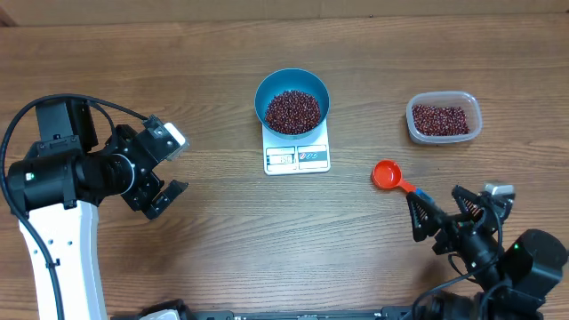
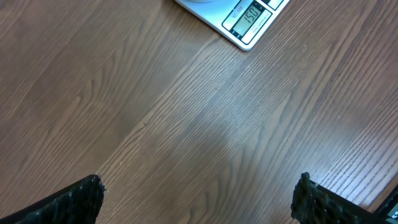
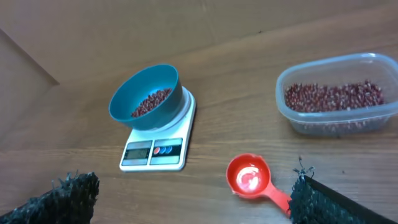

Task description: Scoop item into bowl and weigh 150g on scale

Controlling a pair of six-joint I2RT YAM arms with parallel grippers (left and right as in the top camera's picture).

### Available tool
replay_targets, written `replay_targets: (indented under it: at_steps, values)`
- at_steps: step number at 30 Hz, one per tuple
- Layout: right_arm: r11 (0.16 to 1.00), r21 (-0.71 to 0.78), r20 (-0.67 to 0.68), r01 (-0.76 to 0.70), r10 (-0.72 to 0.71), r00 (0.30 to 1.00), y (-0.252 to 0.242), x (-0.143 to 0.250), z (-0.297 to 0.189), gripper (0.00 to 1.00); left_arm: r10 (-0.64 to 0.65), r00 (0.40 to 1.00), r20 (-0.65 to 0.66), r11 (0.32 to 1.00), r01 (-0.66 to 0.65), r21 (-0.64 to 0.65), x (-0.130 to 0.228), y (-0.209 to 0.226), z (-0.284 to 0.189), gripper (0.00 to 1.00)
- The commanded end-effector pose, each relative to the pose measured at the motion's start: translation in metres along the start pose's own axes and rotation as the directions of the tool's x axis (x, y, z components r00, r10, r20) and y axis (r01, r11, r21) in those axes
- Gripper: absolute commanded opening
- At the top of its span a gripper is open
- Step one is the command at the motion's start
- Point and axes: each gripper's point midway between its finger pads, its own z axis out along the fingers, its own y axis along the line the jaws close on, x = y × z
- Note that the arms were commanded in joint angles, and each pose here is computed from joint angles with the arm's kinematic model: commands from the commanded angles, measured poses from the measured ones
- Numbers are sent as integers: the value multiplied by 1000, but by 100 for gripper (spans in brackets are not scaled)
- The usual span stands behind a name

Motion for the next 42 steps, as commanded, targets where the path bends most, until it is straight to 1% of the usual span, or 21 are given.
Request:
replay_targets:
  at_steps: [1,11,20,24,32,36,42]
  values:
    - [1000,-12,14,9,-9,1000,-4,4,7,100,34,999,-4,999,-34,-1,0,0,0,100]
    - [999,-10,45,35,-34,998,-14,8,18,100,34,999,-4,999,-34,-1,0,0,0,100]
    - [996,86,27,10,-13,1000,-37,21,24,100,34,999,-4,999,-34,-1,0,0,0,100]
    - [996,84,35,15,-18,999,-38,22,26,100,34,999,-4,999,-34,0,0,0,0,100]
    - [994,44,128,104,-109,986,-24,-2,25,100,34,999,-4,999,-34,0,0,0,0,100]
    - [989,54,160,136,-143,977,-18,-8,22,100,34,999,-4,999,-34,0,0,0,0,100]
    - [978,56,254,199,-207,945,-8,-17,13,100,34,999,-4,999,-34,0,0,0,0,100]
